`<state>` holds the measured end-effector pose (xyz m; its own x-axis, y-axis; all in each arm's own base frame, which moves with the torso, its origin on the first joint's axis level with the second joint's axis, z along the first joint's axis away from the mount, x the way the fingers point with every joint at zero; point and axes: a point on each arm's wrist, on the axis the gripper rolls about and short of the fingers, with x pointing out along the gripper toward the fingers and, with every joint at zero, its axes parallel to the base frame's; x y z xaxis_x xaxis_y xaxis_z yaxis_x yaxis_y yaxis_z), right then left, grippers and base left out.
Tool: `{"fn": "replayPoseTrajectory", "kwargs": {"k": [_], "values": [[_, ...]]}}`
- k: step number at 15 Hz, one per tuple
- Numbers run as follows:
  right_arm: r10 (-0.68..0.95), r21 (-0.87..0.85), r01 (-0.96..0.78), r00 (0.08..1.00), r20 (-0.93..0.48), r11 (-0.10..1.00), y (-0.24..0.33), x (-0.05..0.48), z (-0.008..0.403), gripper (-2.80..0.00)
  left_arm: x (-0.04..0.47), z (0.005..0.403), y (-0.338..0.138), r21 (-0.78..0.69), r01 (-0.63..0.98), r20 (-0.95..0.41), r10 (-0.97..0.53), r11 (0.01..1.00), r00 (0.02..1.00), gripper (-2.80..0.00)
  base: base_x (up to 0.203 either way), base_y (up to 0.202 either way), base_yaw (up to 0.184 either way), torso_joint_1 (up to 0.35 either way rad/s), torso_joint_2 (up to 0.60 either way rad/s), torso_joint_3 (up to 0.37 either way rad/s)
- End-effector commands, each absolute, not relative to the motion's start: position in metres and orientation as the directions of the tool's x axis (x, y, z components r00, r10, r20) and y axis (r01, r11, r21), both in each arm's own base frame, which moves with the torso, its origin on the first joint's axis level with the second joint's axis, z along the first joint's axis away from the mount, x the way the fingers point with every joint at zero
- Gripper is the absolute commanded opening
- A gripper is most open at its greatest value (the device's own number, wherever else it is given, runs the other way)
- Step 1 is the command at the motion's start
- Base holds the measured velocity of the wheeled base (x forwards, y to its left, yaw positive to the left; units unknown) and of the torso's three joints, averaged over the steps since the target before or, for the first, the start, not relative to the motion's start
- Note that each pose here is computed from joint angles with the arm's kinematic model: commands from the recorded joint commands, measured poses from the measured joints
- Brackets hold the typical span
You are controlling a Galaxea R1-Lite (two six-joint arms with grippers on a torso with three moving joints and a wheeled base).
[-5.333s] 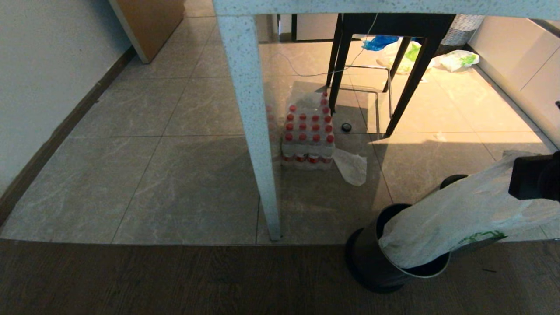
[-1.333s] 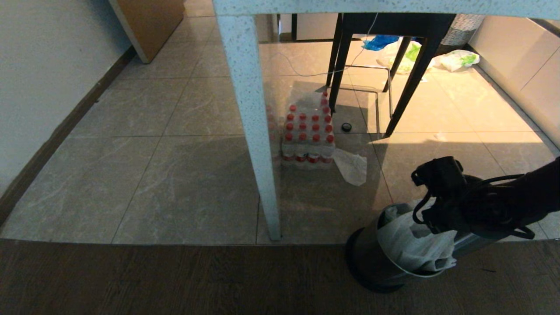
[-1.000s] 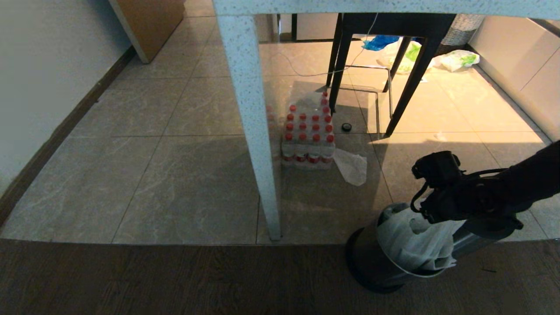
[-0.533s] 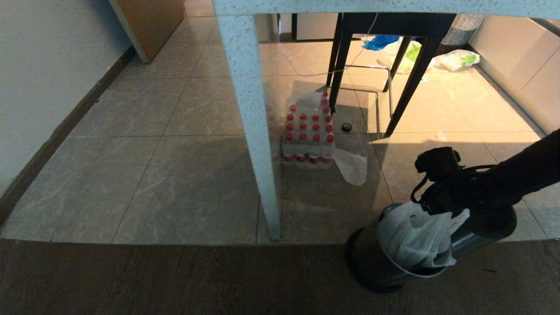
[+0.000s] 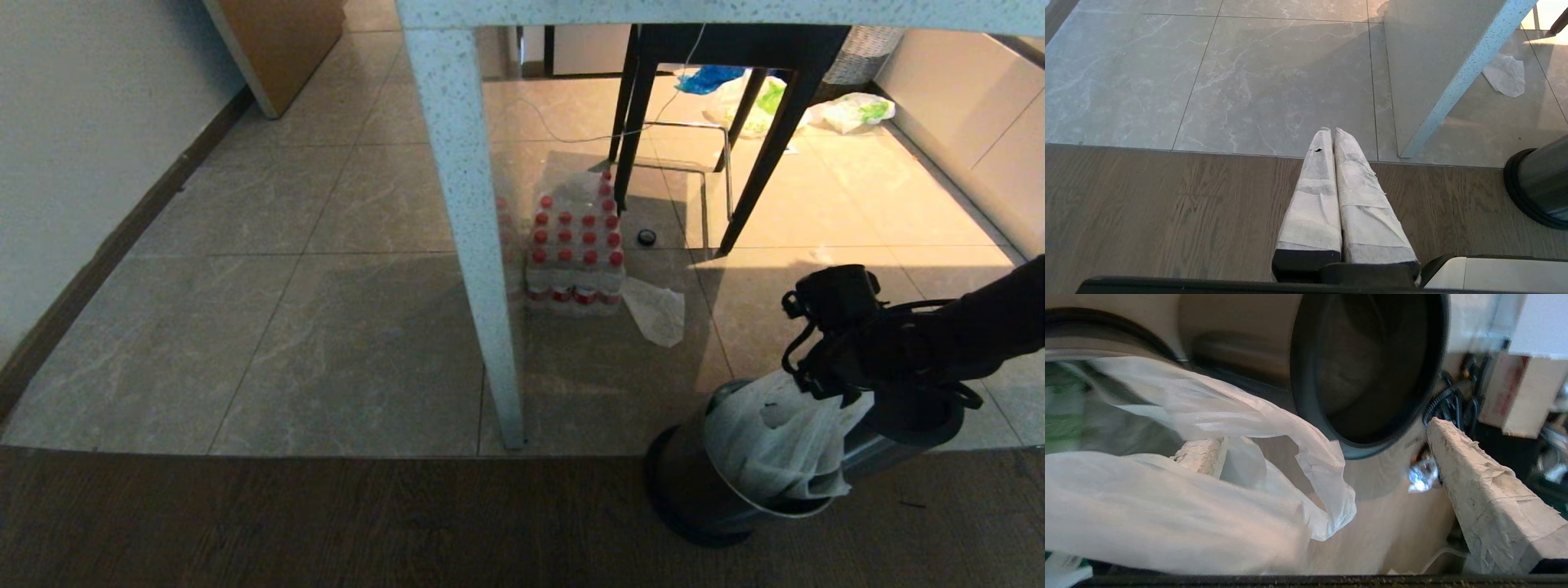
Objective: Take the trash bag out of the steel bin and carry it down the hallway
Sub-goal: Pick up the trash bag
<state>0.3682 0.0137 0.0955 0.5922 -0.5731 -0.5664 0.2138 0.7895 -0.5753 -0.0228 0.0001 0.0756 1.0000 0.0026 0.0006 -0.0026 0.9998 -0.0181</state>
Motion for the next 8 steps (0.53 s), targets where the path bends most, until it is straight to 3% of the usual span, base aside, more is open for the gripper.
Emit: {"fn": "replayPoseTrajectory", "kwargs": {"k": [1,8], "values": [[-0.567,-0.575,0.213,0.609,-0.554,0.79,0.015,0.365,0.104,0.0,-0.023,0.076,0.0,-0.018,-0.003,0.003,0.003,1.0,1.0,-2.8,0.0,0.0,0.0,0.0,0.0,0.0],[-0.572,-0.606,0.17,0.591,-0.568,0.777,0.014,0.354,0.102,0.0,-0.023,0.075,0.0,-0.018,-0.003,0.002,0.003,1.0,1.0,-2.8,0.0,0.0,0.0,0.0,0.0,0.0]]}}
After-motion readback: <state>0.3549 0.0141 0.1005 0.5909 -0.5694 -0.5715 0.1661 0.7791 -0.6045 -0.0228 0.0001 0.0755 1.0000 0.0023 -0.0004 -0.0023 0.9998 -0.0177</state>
